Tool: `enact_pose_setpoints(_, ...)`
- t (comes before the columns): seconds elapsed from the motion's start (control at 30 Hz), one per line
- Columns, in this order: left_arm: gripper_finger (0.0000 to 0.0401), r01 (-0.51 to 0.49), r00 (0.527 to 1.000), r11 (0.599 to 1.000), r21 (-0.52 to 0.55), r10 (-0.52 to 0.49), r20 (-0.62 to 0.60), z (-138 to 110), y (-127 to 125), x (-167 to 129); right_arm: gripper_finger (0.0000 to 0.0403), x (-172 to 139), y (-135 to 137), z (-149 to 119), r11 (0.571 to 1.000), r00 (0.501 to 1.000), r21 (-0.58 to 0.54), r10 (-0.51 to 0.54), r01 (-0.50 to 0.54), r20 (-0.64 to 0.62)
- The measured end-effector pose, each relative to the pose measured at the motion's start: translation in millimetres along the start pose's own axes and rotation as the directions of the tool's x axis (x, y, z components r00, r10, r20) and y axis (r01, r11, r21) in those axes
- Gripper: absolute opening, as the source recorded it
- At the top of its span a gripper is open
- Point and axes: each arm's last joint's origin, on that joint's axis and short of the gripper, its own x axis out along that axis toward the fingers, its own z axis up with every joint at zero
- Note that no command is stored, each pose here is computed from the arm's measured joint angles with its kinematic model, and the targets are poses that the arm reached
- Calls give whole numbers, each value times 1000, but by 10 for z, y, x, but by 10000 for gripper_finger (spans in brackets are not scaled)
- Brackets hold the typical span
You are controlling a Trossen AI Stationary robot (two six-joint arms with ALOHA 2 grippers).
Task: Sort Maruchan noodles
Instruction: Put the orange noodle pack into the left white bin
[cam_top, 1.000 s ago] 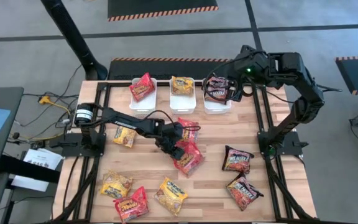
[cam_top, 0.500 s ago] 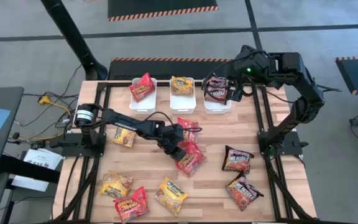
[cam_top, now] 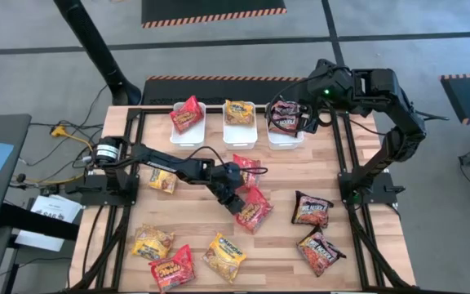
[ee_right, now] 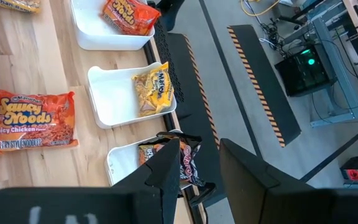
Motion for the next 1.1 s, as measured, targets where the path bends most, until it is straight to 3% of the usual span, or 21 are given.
enact_pose_setpoints(0.37,0,5,997,993,120,-15,77,-43,-283,-337,137,0,0,0,1000,1000,0,0,0,0)
enact_pose_setpoints(0.73,0,-60,998,990,130,58,21,-110,-250,-425,137,-1,2,0,1000,1000,-1,2,-2,0)
enact_pose_setpoints(0.93,0,-64,998,990,127,62,19,-112,-244,-423,137,-3,39,8,990,990,31,136,-137,28)
enact_pose_setpoints(1.1,0,-62,998,991,122,60,16,-123,-253,-418,137,-4,45,10,988,988,24,151,-152,32)
